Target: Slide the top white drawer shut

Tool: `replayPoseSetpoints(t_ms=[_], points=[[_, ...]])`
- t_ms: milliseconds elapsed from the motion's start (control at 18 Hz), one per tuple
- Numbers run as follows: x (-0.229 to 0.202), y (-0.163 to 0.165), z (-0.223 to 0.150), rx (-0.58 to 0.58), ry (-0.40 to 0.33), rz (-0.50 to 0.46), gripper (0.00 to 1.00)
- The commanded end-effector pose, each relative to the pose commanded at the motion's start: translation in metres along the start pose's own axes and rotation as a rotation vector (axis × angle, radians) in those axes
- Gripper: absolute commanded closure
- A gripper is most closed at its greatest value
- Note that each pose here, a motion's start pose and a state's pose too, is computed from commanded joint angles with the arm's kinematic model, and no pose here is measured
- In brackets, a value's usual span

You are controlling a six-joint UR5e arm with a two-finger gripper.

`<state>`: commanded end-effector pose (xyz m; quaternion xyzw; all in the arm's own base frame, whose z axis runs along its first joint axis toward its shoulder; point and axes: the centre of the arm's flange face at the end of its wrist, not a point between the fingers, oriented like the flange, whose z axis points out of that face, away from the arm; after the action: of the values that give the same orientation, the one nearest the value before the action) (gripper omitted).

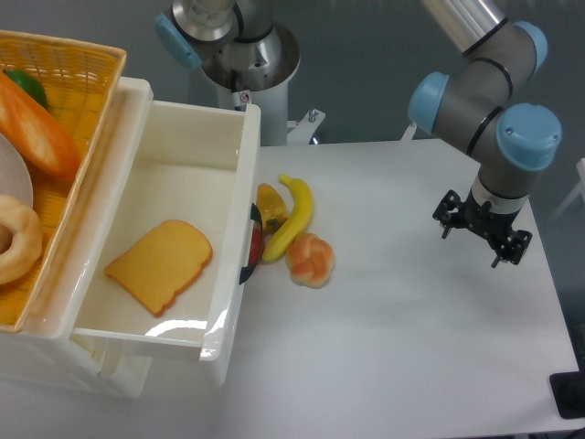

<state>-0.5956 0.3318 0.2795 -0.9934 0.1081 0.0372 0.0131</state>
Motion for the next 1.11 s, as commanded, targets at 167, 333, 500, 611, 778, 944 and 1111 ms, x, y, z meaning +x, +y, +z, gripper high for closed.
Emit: replayPoseSetpoints(t_ms=[167, 333, 500, 611, 778, 944, 1111], points=[[0.003, -0.007, -0.001, 0.001, -0.001, 0.011, 0.00], [0.006, -0.008, 0.000, 0.005, 0.001, 0.009, 0.00], [0.014, -0.011, 0.004, -0.042, 0.005, 0.011, 0.00], [0.017, -0.019, 0.007, -0.127, -0.001, 0.046, 0.00], [0.022, -0.026, 0.006, -0.167, -0.005, 0.058, 0.00], [0.026, -0.032, -0.006, -0.144, -0.017, 0.051, 0.00], [0.038, -0.048, -0.012, 0.105, 0.035, -0.118, 0.00]])
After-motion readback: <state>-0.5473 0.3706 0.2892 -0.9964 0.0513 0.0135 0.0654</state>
